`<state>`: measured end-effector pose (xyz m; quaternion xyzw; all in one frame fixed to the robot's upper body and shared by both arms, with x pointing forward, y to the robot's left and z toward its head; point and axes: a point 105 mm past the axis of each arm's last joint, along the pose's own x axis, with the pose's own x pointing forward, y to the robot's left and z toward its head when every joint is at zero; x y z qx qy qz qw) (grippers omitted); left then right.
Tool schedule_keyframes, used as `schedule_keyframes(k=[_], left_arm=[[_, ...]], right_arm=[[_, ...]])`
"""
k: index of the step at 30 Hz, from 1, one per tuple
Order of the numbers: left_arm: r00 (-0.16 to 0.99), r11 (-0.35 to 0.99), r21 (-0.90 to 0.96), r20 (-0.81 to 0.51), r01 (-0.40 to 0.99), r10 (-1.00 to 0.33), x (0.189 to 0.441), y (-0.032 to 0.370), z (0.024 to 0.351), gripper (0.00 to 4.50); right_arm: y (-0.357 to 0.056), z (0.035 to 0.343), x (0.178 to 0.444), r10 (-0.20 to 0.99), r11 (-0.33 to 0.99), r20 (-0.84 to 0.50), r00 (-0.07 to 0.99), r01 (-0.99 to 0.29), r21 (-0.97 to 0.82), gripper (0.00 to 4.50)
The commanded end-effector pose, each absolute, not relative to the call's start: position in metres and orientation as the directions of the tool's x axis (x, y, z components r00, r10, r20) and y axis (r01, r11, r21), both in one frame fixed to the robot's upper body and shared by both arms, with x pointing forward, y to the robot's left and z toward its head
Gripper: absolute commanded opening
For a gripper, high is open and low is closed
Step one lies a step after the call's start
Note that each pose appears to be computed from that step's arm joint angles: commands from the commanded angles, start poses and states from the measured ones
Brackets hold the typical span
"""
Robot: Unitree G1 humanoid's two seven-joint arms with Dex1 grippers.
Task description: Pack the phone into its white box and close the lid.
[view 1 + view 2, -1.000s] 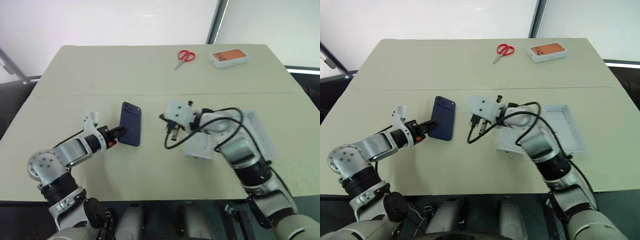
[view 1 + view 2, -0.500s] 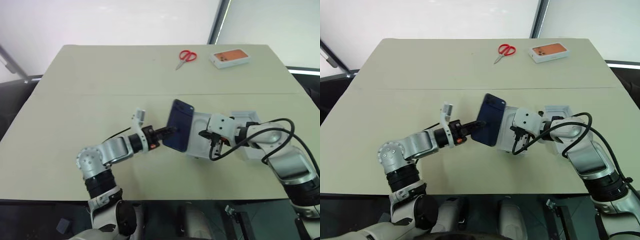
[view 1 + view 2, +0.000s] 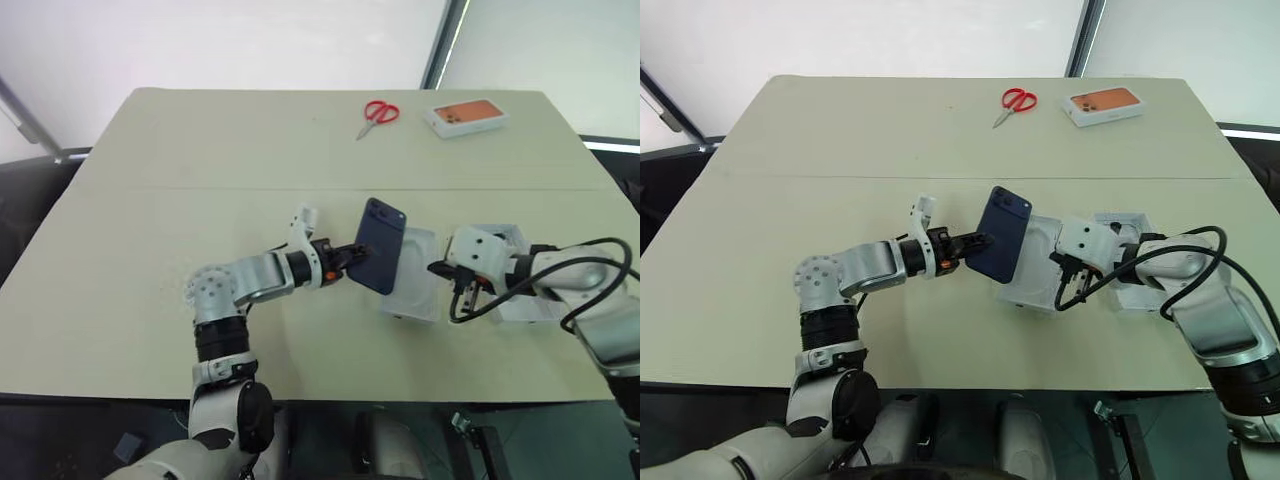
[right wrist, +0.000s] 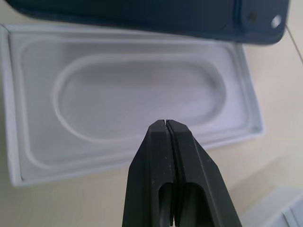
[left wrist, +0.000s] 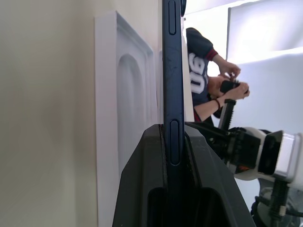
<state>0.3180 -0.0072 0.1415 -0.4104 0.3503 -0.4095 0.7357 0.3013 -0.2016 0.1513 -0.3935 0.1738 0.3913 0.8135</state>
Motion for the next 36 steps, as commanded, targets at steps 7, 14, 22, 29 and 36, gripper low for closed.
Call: schedule_keyframes(k=[7, 14, 22, 29, 36], left_arm=[[0.315, 0.333, -0.868, -0.221, 0.369, -0.923, 0.315, -0.048, 0.145, 0.03], [0.317, 0.351, -0.861, -0.239, 0.367, -0.918, 0.32, -0.058, 0.144, 0.03], [0.278, 0.33, -0.85, -0.228, 0.411, -0.933, 0.314, -0.06, 0.146, 2.87], [0.219, 0.314, -0.776, -0.23, 0.547, -0.948, 0.296, -0.038, 0.15, 4.47], [0.264, 0.406, -0.677, -0.309, 0.614, -0.914, 0.291, 0.013, 0.137, 4.47]], right_arm=[[-0.208, 0.165, 0.301, 0.494, 0.389, -0.557, 0.668, -0.742, -0.546, 0.0], [-0.21, 0.164, 0.302, 0.486, 0.394, -0.557, 0.673, -0.738, -0.548, 0.0], [-0.212, 0.165, 0.304, 0.476, 0.398, -0.554, 0.683, -0.729, -0.557, 0.0], [-0.208, 0.166, 0.307, 0.483, 0.394, -0.547, 0.684, -0.727, -0.562, 0.0], [-0.202, 0.169, 0.311, 0.496, 0.392, -0.525, 0.691, -0.718, -0.575, 0.0]])
